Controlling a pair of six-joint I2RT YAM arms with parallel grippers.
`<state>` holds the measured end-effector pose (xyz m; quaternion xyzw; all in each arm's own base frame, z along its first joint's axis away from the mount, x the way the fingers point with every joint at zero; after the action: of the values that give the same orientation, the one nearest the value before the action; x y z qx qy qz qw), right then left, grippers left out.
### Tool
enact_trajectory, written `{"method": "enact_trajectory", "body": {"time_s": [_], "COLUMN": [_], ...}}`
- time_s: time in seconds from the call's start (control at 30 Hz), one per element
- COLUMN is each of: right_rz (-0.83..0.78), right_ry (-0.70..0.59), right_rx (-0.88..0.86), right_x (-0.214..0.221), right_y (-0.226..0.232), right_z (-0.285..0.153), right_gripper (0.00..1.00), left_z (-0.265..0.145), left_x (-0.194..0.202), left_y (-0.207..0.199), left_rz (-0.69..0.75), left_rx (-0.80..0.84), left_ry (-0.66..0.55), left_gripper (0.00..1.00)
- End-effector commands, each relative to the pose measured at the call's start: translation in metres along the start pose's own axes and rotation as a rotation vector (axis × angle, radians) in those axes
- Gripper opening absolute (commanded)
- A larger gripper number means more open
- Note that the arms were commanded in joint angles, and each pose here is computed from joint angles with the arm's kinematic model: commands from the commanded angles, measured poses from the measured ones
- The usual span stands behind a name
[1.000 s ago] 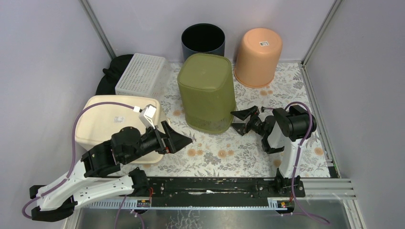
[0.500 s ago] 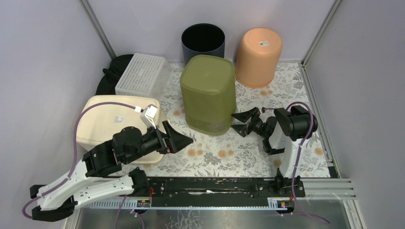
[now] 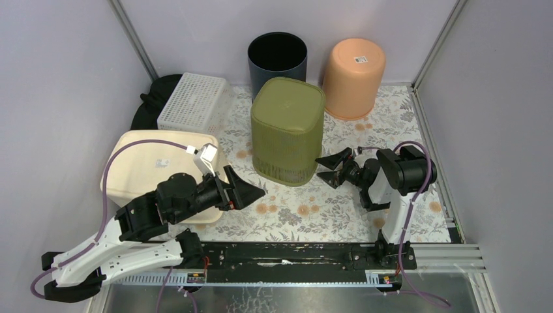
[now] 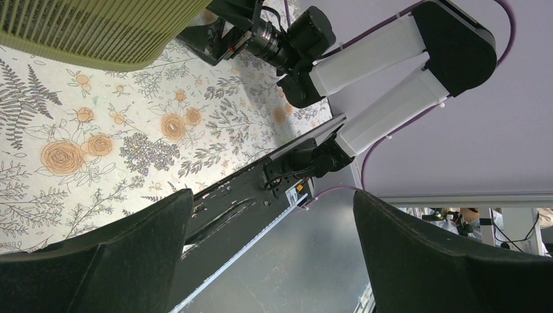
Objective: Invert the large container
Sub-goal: Turn the container upside down at the center of the board.
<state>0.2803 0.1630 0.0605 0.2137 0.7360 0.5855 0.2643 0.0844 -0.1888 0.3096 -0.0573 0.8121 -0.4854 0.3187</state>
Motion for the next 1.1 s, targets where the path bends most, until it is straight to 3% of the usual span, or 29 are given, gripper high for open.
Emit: {"method": "enact_trajectory", "body": {"time_s": [0.0, 0.73, 1.07], "right_rz": [0.136, -0.056, -0.04], "right_ry": [0.034, 0.197, 0.218], "right_rx": [0.261, 0.656, 0.67], "right_x": [0.015, 0.016, 0.012], "right_y": [-0.048, -0.073, -0.075], "right_z": [-0.013, -0.045, -0.054], "right_gripper": [0.96, 0.99, 0.99], "left_z": [0.002, 0.002, 0.004], "left_x": [-0.003, -0.003, -0.002], "left_y": [-0.009, -0.007, -0.007], "left_rz": [-0.011, -0.008, -0.008], "left_rx": [0.046, 0.041, 0.041], "left_ry": [-0.016, -0.021, -0.019], "left_gripper": [1.0, 1.0, 1.0]}}
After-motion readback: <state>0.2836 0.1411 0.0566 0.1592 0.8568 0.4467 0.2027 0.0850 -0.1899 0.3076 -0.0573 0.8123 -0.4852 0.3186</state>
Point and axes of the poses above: each gripper's point midway between its finger pads, its own z axis out along the fingers, its own y axis along the line the jaws close on, x = y × z, the point moved 4 cm from there along -z, back along the fingers, and after that the axes turned 8 degrees about -z, right-handed, at the moved point
